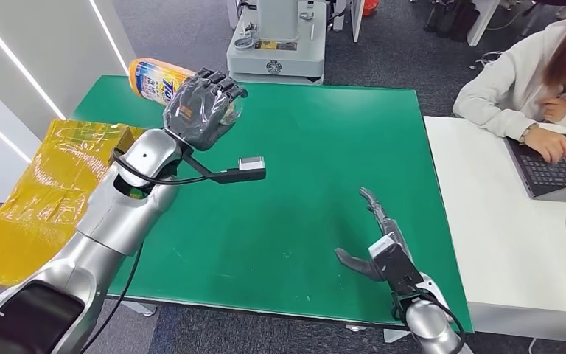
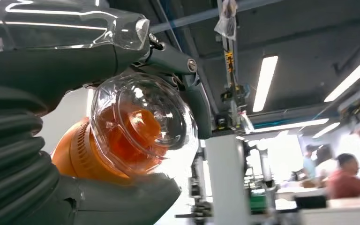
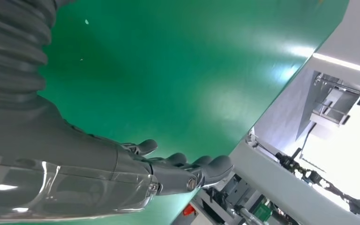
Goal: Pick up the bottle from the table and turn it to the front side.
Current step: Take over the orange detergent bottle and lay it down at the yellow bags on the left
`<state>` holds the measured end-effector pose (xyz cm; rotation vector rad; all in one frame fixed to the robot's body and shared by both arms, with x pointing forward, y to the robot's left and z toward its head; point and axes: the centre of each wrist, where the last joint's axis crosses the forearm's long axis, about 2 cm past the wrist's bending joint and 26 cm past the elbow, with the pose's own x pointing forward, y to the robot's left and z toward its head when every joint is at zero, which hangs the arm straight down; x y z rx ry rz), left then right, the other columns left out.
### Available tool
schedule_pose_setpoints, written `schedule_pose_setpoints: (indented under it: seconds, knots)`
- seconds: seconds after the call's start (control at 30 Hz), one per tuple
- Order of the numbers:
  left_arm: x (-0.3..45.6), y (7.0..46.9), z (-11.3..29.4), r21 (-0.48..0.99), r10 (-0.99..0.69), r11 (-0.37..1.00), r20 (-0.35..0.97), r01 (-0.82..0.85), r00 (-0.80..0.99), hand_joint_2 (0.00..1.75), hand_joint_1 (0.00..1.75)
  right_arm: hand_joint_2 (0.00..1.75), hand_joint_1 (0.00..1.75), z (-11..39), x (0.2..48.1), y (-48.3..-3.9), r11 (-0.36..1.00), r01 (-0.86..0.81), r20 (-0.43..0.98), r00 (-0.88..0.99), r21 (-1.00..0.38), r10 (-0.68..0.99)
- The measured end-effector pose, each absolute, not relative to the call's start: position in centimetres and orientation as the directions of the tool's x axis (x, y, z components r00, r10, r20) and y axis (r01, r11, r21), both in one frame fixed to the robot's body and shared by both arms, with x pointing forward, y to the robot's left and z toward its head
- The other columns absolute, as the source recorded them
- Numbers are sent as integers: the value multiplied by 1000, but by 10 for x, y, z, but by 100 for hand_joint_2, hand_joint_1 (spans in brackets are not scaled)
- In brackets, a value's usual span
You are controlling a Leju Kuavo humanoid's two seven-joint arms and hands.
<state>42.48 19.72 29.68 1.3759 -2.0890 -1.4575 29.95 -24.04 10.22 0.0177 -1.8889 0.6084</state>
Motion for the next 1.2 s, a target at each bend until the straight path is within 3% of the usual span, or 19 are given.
schedule_pose_setpoints:
  seconds: [0.2,0.5,0.7,0.93,1.2]
  knots:
    - [437,217,291,794,-788,-219,-487,-567,-376,175,175,175,0,99,285,-249,884,-264,881,-392,-385,267]
    - [448,244,283,780,-772,-427,-578,-458,-264,175,175,175,0,97,270,-261,896,-228,880,-386,-382,277]
    - [455,268,280,754,-734,-591,-650,-286,-198,175,175,175,0,97,256,-271,899,-190,876,-375,-394,304]
    - [455,298,272,725,-703,-681,-686,-102,-185,175,175,175,0,99,247,-281,901,-172,875,-366,-398,316]
    - [450,325,258,703,-687,-711,-700,-20,-194,175,175,175,0,99,246,-286,907,-148,874,-365,-393,320]
